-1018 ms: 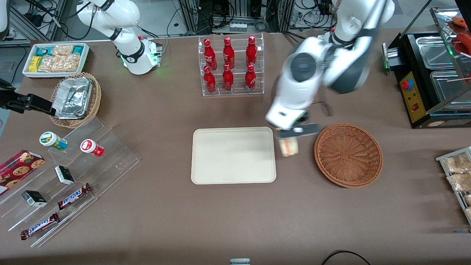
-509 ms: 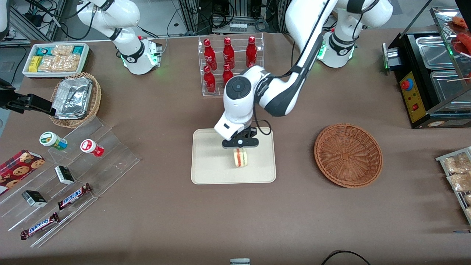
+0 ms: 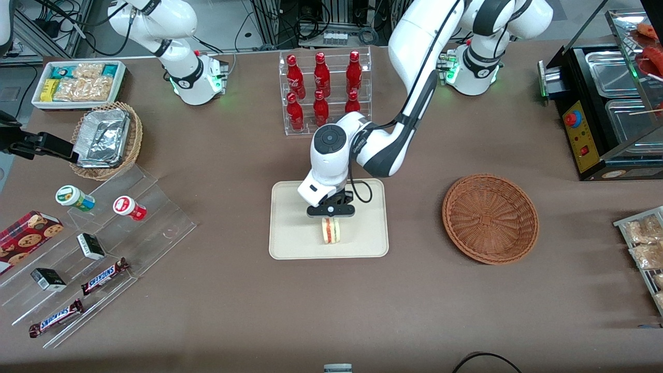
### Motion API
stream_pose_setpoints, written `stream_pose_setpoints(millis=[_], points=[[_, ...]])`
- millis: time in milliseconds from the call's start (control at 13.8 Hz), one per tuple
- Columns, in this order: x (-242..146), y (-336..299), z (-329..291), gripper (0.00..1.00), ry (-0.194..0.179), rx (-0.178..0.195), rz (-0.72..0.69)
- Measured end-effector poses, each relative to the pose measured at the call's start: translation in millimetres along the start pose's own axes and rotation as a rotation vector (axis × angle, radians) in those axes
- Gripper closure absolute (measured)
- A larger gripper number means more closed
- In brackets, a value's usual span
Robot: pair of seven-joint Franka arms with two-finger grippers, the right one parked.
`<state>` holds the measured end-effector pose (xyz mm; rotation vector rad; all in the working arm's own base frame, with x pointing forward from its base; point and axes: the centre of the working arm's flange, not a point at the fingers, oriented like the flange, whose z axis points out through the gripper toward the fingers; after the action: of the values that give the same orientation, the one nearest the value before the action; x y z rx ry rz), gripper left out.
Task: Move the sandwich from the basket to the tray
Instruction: 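Carry the sandwich with the left gripper over the cream tray, then lower the sandwich onto the tray and open the left gripper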
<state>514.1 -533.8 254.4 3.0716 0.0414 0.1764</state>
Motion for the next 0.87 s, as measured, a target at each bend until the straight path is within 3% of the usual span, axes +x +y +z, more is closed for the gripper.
stream_pose_setpoints(millis=[218, 436, 873], points=[[-11, 12, 13, 0.83, 0.003, -0.027, 0.018], [-12, 13, 18, 0.72, 0.006, -0.031, 0.022], [-3, 18, -2, 0.14, 0.032, -0.057, 0.017]])
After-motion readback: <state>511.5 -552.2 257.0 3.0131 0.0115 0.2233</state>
